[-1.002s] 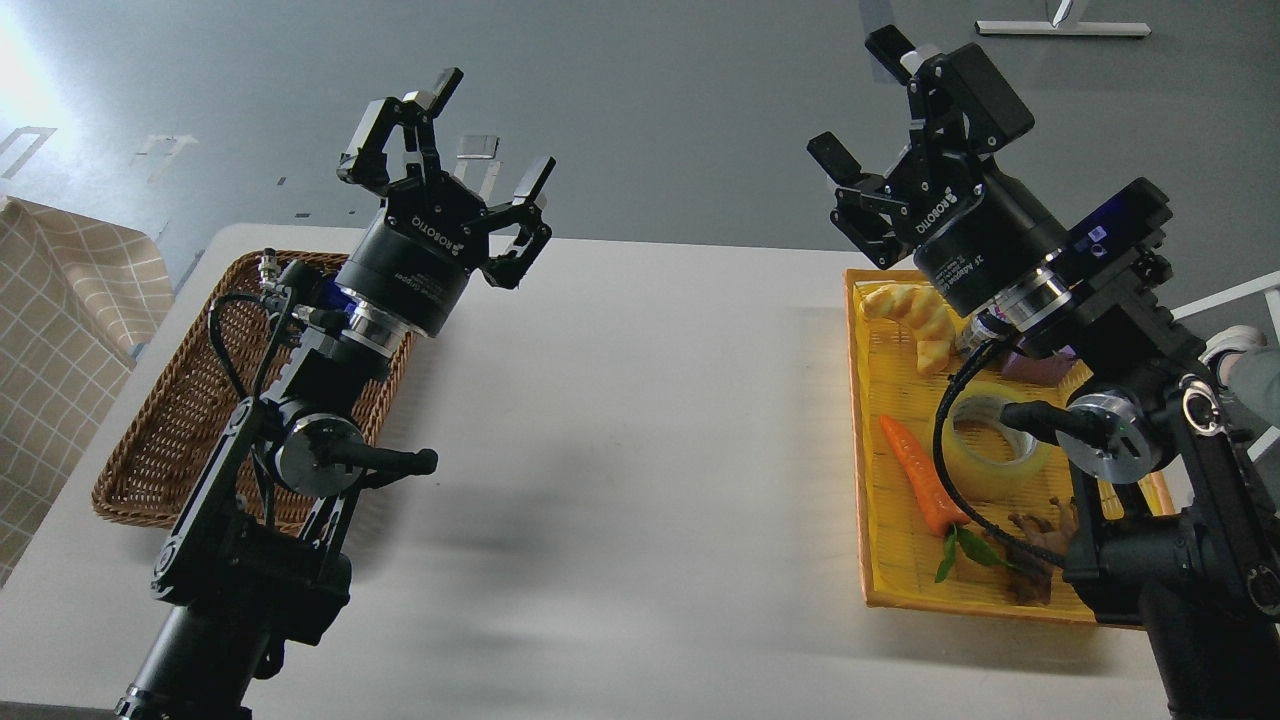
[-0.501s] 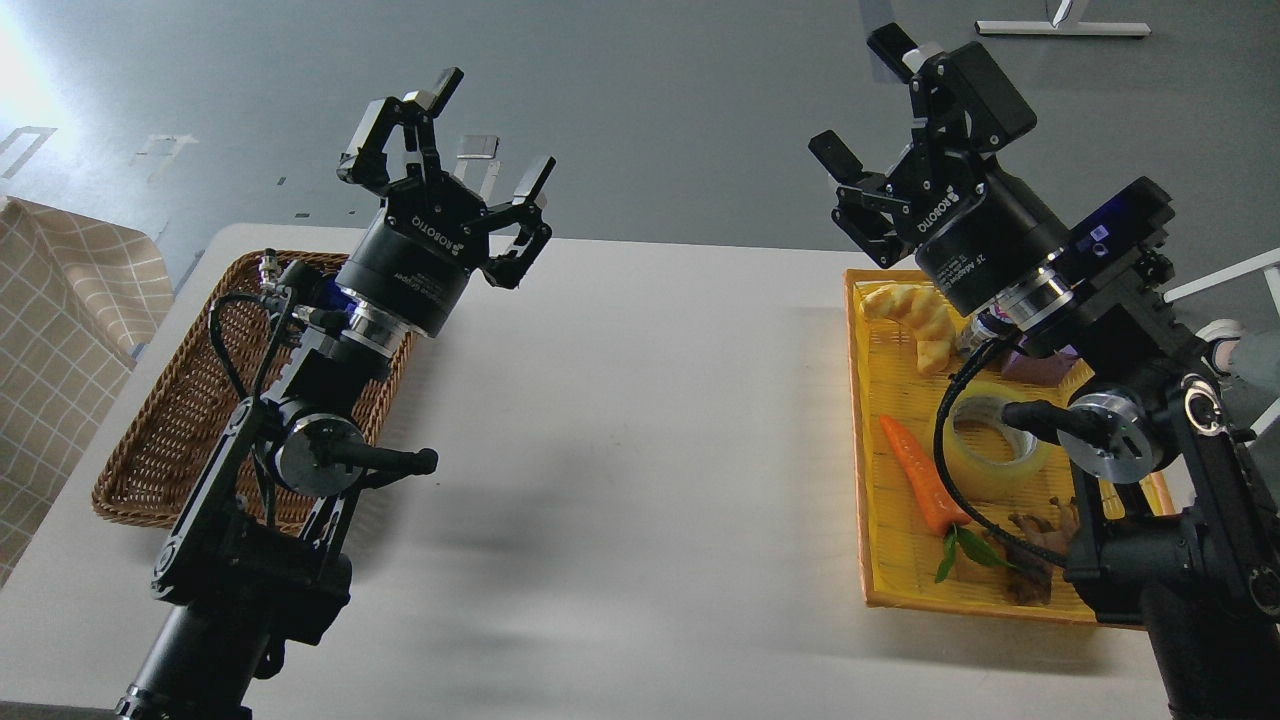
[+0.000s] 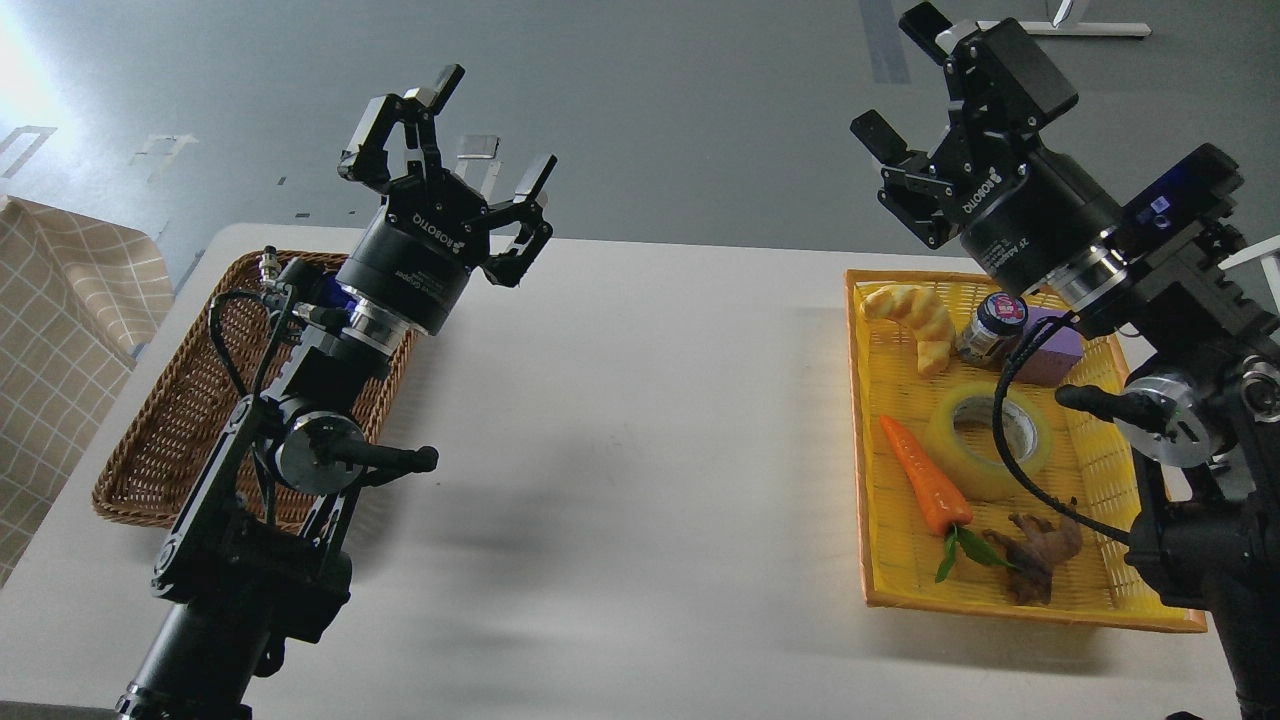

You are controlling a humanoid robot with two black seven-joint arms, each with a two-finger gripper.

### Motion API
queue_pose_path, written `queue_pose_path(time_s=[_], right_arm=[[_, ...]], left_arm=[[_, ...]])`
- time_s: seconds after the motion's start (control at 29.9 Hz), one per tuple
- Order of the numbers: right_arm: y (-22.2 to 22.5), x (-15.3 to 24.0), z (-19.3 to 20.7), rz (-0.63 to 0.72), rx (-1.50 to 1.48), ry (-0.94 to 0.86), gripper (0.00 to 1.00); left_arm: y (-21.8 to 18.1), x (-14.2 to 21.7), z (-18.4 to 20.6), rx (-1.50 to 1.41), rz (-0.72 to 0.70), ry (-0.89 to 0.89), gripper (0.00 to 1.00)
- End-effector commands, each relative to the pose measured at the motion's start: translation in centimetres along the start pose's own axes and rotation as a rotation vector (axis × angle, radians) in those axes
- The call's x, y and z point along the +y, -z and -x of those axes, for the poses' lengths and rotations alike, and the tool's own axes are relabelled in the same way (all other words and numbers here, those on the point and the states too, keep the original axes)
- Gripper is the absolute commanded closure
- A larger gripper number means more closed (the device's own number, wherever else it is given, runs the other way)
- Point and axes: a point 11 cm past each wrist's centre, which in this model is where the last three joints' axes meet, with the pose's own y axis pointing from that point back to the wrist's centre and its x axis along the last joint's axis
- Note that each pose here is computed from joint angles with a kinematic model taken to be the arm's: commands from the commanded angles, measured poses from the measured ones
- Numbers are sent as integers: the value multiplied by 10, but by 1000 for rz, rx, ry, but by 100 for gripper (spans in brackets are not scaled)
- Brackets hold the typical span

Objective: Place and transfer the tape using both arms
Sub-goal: 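Swing the right arm out beside the yellow tray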

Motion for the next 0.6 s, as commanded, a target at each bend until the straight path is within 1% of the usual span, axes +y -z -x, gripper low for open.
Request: queue_pose_path(time_s=[0.0,0.13,0.27,0.3,0.43,0.57], right_arm=[[2,18,-23,68,99,-13,0],[5,32,-40,130,187,-20,0],[4,52,-60,233,337,-32,0],[4,52,-60,233,337,-32,0],[1,76,-77,354,491,-35,0],[-9,89,-80,441,618,-26,0]], left_arm=[[-1,-1,0,0,2,0,2],[0,-1,1,0,2,3,2],[0,1,0,-3,-2,-1,2],[0,1,0,-3,-2,-1,2],[1,1,-1,-4,-4,-2,2],[1,1,0,-1,-1,-4,2]])
